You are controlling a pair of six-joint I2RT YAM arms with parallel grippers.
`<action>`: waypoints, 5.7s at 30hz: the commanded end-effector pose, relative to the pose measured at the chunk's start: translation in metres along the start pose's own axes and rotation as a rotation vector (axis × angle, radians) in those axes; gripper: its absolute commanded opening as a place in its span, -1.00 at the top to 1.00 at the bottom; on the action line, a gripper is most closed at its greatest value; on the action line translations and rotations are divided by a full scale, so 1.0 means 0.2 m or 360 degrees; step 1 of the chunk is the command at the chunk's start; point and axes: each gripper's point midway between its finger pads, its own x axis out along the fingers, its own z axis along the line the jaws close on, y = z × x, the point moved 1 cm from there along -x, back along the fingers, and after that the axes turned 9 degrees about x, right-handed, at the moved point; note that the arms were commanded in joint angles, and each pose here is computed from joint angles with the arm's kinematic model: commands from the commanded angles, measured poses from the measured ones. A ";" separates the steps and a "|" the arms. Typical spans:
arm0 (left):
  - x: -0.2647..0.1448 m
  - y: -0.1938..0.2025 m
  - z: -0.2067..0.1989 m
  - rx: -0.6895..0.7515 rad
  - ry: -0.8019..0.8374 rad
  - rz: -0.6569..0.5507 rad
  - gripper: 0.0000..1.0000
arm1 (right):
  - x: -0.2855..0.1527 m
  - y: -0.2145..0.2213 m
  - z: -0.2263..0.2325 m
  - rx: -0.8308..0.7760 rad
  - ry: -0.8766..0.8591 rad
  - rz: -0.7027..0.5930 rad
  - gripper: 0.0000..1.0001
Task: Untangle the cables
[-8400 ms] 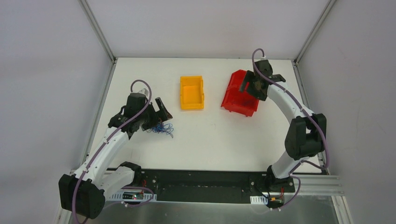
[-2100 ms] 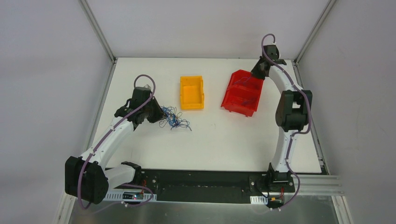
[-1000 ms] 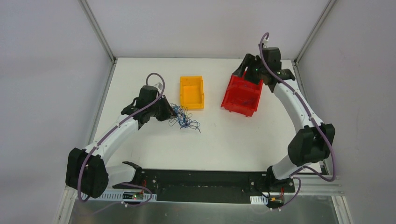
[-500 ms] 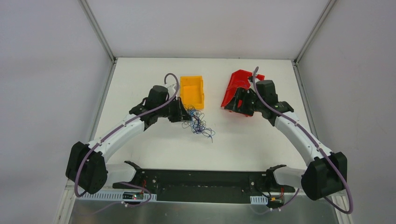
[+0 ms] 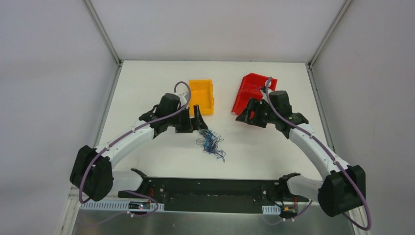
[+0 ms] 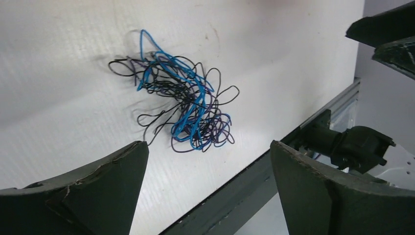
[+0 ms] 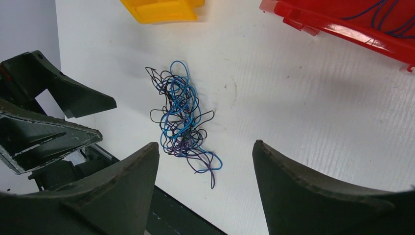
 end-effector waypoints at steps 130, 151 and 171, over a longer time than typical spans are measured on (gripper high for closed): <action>-0.50 -0.46 -0.10 0.0258 -0.0217 -0.0448 1.00 | 0.14 0.20 0.42 -0.0375 -0.0497 0.0018 -0.31; -0.40 -0.35 0.13 0.0179 -0.0485 -0.0372 1.00 | 0.58 0.30 0.29 -0.0365 -0.0318 0.0303 -0.35; -0.40 -0.24 0.44 -0.0123 -0.0883 -0.0378 1.00 | 0.47 0.17 0.17 0.0008 -0.0248 0.0181 1.00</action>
